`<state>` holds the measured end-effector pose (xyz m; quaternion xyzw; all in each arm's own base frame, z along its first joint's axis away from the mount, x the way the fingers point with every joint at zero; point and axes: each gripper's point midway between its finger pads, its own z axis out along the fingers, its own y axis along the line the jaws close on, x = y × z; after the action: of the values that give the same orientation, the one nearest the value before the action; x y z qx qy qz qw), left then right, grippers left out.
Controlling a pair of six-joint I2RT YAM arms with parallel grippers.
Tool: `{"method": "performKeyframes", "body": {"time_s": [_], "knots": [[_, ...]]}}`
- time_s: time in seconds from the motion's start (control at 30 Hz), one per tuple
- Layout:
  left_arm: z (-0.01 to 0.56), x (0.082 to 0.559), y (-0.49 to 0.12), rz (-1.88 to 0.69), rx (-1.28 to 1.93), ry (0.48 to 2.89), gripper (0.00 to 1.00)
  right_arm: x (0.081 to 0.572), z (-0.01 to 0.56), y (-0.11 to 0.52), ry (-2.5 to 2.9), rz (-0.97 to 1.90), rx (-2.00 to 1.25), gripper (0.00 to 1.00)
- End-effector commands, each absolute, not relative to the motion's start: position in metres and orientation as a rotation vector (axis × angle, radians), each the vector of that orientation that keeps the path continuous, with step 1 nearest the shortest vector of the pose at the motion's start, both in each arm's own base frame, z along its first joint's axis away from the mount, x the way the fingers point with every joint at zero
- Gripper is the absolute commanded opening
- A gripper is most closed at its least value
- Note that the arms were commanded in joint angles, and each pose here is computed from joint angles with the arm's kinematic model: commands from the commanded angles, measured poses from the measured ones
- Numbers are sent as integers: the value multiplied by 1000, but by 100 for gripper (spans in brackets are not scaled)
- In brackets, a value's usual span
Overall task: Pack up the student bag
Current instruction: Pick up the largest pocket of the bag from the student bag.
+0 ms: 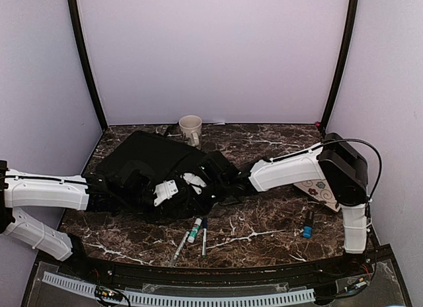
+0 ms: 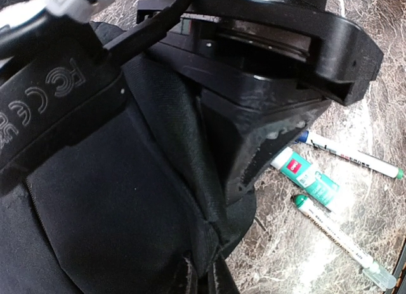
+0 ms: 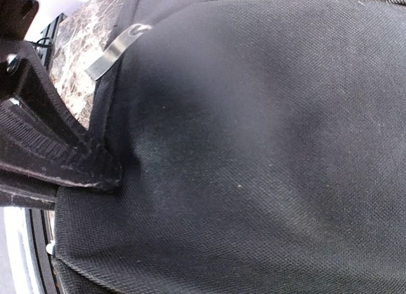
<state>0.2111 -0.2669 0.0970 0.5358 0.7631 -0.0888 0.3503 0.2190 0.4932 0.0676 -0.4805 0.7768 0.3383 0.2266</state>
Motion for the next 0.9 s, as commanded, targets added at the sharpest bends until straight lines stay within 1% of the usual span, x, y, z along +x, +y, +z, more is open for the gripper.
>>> {"method": "performKeyframes", "body": {"time_s": [0.0,0.33,0.43,0.57,0.73,0.77,0.83,0.87], "knots": [[107,209,-273,-286,1369,1938,0,230,74,501,2107,920,-1274,16],[109,210,-270,-261,1365,1929,0,202,87,479,2032,967,-1418,4],[108,210,-269,-257,1365,1931,0,195,86,476,2026,990,-1457,2],[109,210,-269,-262,1366,1930,0,186,79,476,2038,1028,-1511,2],[110,210,-270,-265,1365,1929,0,194,71,479,2049,998,-1482,3],[109,209,-270,-269,1367,1930,0,198,68,479,2056,969,-1471,4],[110,209,-270,-273,1365,1929,0,208,64,479,2070,909,-1437,10],[109,209,-270,-274,1365,1930,0,213,63,479,2069,882,-1423,11]]}}
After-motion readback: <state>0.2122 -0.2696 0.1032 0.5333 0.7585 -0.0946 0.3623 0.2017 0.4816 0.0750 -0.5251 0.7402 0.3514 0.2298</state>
